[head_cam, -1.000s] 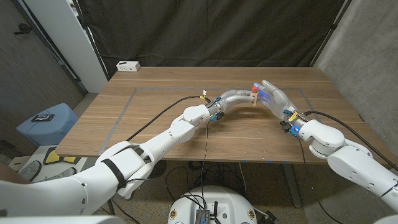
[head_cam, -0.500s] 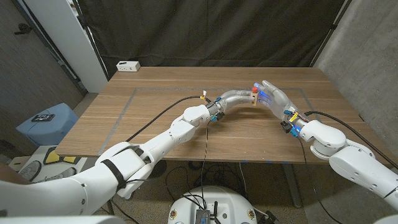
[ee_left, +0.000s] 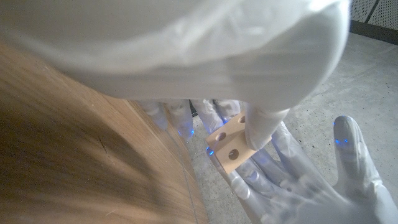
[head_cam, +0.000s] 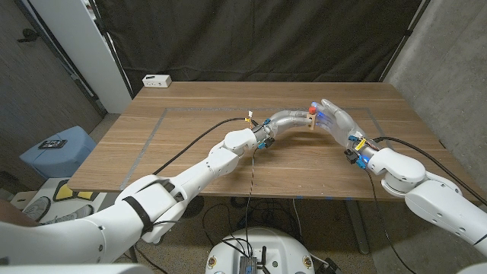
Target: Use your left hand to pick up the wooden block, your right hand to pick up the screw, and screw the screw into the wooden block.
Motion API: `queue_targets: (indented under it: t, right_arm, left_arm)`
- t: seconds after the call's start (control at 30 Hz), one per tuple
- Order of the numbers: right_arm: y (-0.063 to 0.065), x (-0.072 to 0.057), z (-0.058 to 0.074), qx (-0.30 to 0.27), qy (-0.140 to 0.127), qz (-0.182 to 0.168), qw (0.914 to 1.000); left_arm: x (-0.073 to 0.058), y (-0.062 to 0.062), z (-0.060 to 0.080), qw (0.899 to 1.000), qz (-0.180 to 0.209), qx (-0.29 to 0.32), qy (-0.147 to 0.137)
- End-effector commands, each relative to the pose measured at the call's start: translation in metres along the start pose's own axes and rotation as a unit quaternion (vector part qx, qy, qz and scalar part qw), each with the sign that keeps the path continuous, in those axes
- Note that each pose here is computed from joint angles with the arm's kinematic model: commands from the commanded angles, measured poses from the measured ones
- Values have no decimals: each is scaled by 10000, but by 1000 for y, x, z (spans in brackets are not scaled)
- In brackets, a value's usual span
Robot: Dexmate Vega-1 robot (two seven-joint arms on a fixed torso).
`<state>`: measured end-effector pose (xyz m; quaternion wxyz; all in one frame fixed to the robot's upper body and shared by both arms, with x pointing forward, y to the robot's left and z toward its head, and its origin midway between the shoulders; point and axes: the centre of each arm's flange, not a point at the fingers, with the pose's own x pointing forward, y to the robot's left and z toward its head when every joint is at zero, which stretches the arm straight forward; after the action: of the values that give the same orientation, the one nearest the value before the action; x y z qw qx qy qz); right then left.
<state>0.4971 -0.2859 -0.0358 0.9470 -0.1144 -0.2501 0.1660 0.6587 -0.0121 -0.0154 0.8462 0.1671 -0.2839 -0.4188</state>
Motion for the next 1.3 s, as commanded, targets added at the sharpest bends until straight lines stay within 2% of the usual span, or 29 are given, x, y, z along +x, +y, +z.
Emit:
queue_targets:
  t: [0.03,1.3]
  right_arm:
    - [1,-7,-1,-1,58,-7,10000]
    - [5,-22,3,-86,159,-59,9998]
  left_arm:
    - [-2,-2,1,10000,1,5,-12]
    - [-3,-3,0,10000,10,-30,-19]
